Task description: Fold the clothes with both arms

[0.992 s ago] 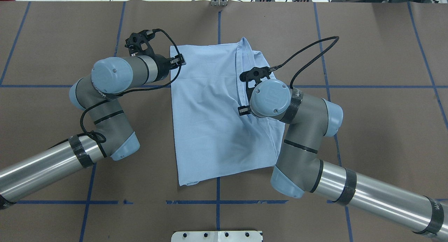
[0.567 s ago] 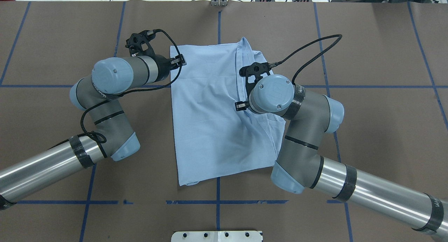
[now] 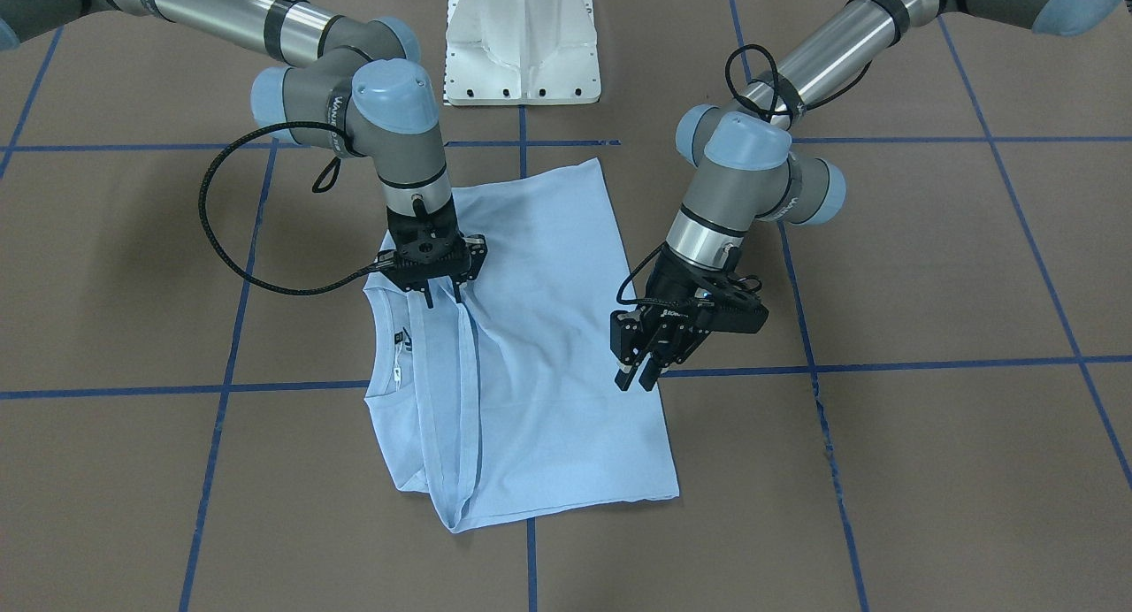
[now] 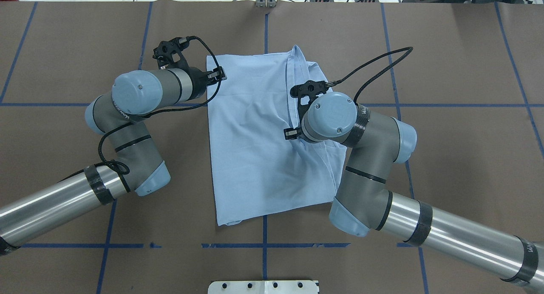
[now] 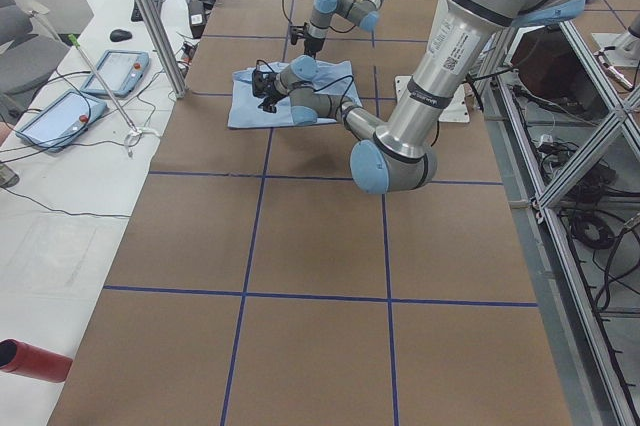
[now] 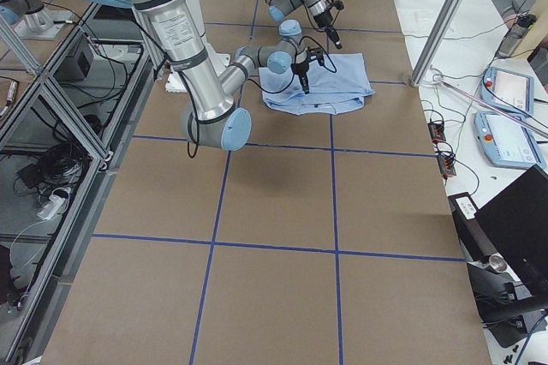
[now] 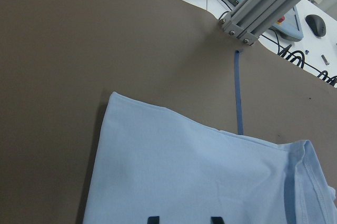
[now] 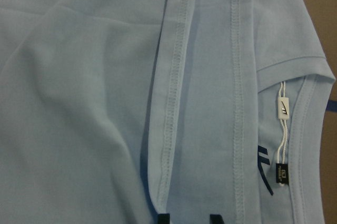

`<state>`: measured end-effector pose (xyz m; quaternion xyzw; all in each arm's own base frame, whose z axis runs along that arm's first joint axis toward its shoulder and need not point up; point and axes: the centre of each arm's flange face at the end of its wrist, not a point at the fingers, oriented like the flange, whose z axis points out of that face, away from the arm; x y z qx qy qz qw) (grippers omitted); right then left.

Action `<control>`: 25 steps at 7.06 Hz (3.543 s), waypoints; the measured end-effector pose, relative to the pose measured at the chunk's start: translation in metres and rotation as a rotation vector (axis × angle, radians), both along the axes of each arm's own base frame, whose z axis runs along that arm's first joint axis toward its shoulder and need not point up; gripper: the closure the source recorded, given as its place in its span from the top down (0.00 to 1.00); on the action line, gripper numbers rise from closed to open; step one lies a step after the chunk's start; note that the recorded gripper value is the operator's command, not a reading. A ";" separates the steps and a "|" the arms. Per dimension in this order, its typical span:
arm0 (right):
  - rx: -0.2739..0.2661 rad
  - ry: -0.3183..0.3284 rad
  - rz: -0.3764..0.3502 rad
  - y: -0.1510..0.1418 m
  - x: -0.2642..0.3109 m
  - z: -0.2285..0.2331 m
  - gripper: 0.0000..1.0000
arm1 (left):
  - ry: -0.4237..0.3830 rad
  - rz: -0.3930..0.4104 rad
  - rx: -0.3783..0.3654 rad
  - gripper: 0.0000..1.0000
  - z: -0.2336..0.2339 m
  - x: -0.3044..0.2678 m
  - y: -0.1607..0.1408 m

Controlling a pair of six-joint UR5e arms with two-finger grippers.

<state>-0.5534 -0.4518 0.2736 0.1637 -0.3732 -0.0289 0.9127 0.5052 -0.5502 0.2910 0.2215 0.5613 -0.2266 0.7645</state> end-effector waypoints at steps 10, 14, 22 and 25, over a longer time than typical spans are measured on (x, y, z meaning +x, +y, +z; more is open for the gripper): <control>-0.082 -0.017 -0.012 0.000 0.028 0.027 0.22 | 0.012 0.004 -0.015 0.43 0.000 0.005 0.005; -0.116 -0.053 0.036 0.011 0.039 0.021 0.81 | 0.014 0.004 -0.013 0.43 -0.001 0.005 0.005; -0.435 -0.198 0.448 0.117 0.013 0.030 0.91 | 0.097 0.051 0.028 0.43 -0.019 -0.053 0.036; -0.446 -0.196 0.435 0.138 0.016 0.036 0.91 | 0.103 0.050 0.013 0.43 -0.013 -0.056 0.042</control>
